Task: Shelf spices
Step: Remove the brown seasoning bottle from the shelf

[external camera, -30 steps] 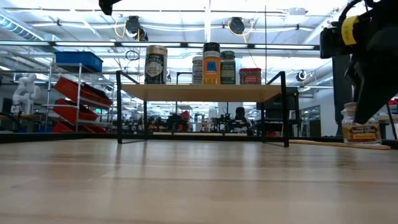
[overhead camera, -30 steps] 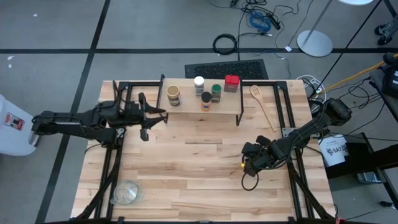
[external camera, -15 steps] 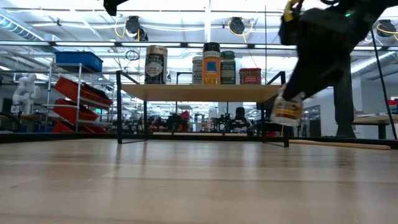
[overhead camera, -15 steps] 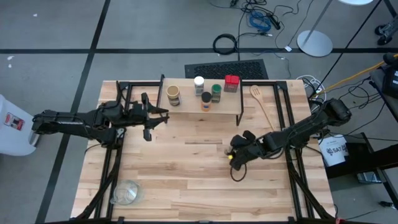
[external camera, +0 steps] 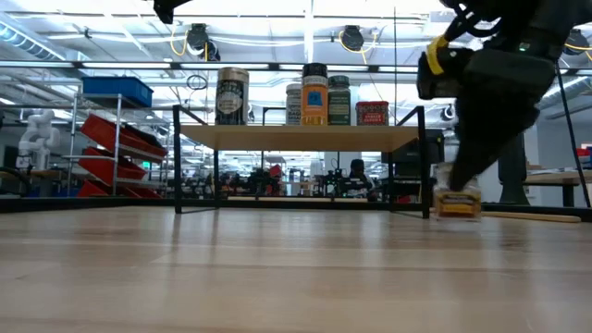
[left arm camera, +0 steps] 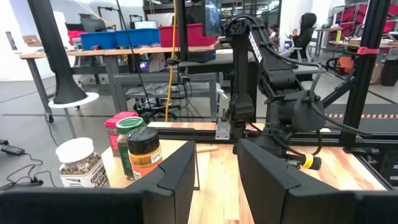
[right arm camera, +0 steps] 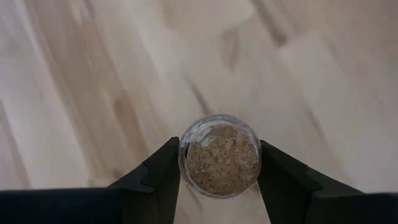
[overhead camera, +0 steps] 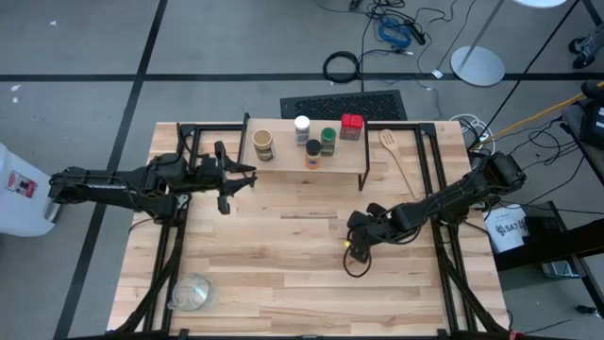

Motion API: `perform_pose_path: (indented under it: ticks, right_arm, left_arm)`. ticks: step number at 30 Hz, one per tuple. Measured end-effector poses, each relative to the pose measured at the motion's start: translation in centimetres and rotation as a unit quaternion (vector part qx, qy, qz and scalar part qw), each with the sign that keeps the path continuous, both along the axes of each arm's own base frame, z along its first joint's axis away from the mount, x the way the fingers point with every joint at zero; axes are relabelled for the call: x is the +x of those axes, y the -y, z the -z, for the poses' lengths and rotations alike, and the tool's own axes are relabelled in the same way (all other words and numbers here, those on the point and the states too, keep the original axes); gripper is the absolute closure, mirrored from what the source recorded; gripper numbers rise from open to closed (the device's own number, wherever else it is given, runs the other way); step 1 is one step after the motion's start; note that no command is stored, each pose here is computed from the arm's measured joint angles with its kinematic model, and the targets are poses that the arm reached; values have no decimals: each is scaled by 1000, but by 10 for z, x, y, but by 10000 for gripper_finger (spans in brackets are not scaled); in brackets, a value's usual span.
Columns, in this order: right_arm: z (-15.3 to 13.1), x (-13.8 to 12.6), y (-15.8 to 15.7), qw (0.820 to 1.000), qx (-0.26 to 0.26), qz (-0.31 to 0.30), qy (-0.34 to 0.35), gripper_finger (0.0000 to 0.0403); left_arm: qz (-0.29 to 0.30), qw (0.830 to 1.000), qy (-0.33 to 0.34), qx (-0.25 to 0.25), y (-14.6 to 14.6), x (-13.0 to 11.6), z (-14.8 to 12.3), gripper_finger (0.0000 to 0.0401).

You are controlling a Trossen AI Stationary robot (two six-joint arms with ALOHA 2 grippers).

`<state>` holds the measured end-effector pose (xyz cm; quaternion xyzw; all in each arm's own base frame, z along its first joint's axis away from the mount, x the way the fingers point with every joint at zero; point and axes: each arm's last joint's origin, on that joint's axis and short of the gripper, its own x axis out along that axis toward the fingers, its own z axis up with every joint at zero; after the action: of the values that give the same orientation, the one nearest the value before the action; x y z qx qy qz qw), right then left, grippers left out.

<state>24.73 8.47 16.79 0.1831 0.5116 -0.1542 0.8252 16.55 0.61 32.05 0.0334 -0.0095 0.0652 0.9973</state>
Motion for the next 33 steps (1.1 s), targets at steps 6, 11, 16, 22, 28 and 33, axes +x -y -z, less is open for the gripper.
perform_pose_path:
  ticks: [6, 11, 16, 22, 28, 33]
  right_arm:
    - [1, -9, -2, 998, 26, 11, -47, 236]
    - [2, -12, -5, 998, 22, 7, -58, 231]
    - [1, -19, -9, 997, 24, 12, -77, 220]
    - [-3, -31, -12, 995, 21, 18, -91, 217]
    - [-5, -32, -13, 996, 9, 20, -84, 216]
    - [-5, -32, -13, 997, 6, 22, -79, 216]
  left_arm:
    - [0, 1000, -1, 0, 0, 0, 0, 272]
    - [2, 1000, -1, 0, 0, 0, 0, 272]
    - [2, 1000, -4, 0, 0, 0, 1, 272]
    - [2, 1000, -4, 0, 0, 0, 1, 272]
    - [2, 1000, -4, 0, 0, 0, 1, 272]
    - [2, 1000, -4, -1, 0, 0, 1, 272]
